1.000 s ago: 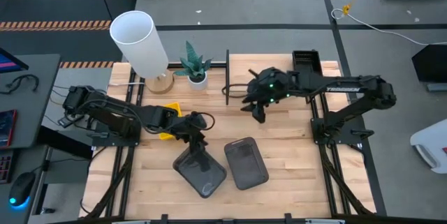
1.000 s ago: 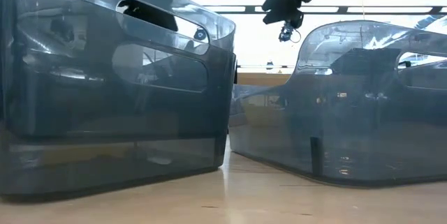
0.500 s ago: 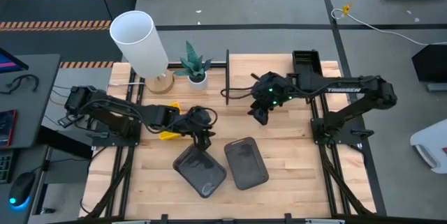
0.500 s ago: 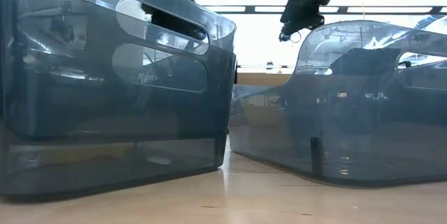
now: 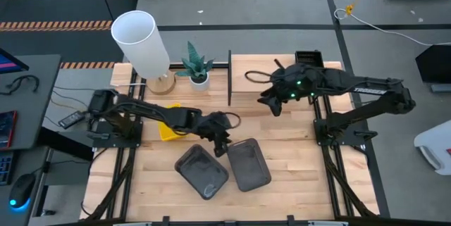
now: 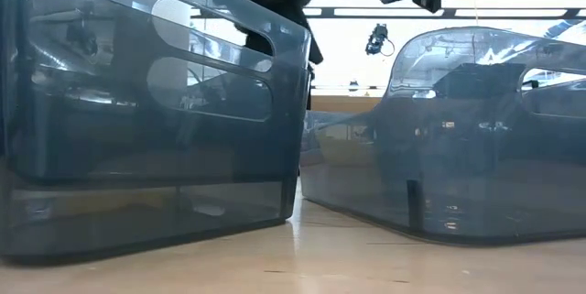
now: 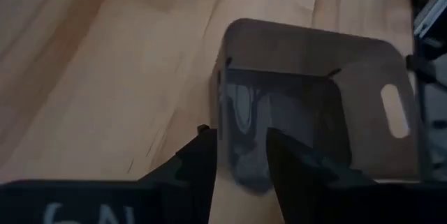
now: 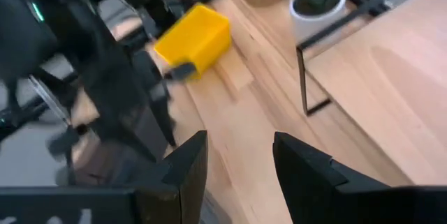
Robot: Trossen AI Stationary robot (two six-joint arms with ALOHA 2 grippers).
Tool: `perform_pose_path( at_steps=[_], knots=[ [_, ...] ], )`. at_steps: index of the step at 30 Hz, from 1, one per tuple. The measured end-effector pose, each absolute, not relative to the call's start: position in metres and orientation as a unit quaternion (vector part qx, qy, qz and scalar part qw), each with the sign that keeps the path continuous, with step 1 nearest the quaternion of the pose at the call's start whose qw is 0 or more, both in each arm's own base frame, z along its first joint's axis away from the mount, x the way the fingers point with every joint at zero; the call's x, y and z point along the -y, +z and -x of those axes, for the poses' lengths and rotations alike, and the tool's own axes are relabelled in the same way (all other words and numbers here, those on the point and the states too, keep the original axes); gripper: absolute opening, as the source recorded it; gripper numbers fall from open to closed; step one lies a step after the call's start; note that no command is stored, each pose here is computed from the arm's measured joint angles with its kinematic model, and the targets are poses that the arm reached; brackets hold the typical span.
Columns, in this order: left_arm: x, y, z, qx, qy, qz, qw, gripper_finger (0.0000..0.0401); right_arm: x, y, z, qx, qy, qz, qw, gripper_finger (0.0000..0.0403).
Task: Stack baskets on shelf by color
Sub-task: Stack the gray bin on the stacked gray bin
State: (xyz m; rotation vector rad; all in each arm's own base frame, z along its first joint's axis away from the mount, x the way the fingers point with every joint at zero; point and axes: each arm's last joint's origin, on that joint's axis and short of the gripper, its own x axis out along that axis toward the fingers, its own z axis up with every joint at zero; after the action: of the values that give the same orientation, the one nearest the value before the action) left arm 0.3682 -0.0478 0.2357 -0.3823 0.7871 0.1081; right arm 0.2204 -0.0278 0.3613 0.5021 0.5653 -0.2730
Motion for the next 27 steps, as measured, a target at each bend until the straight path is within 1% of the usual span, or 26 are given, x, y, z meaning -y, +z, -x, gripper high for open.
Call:
perform_pose_path(
  at_steps=[3,5,7,13,16,18,21,27],
  knots=[
    [0.050,0.229,-0.384,-0.410,0.053,0.168,0.895,0.0130,0.028,0.368,-0.217,-0.249,-0.127,-0.244,0.929,0.0168],
    [0.049,0.226,-0.396,-0.414,0.056,0.168,0.893,0.0137,0.027,0.370,-0.215,-0.244,-0.125,-0.243,0.931,0.0167],
    [0.049,0.219,-0.402,-0.436,0.058,0.166,0.883,0.0149,0.026,0.374,-0.212,-0.233,-0.122,-0.243,0.934,0.0167],
    [0.051,0.209,-0.420,-0.439,0.037,0.172,0.881,0.0196,0.026,0.380,-0.206,-0.213,-0.117,-0.243,0.939,0.0168],
    [0.052,0.196,-0.424,-0.452,0.039,0.163,0.876,0.0204,0.025,0.381,-0.206,-0.207,-0.116,-0.243,0.940,0.0167],
    [0.051,0.186,-0.424,-0.470,0.048,0.158,0.867,0.0200,0.025,0.382,-0.207,-0.203,-0.114,-0.243,0.942,0.0167],
    [0.051,0.176,-0.425,-0.483,0.056,0.157,0.860,0.0181,0.024,0.382,-0.207,-0.204,-0.112,-0.245,0.941,0.0168],
    [0.052,0.168,-0.428,-0.483,0.070,0.148,0.860,0.0121,0.022,0.382,-0.207,-0.202,-0.107,-0.247,0.942,0.0167]
  ],
)
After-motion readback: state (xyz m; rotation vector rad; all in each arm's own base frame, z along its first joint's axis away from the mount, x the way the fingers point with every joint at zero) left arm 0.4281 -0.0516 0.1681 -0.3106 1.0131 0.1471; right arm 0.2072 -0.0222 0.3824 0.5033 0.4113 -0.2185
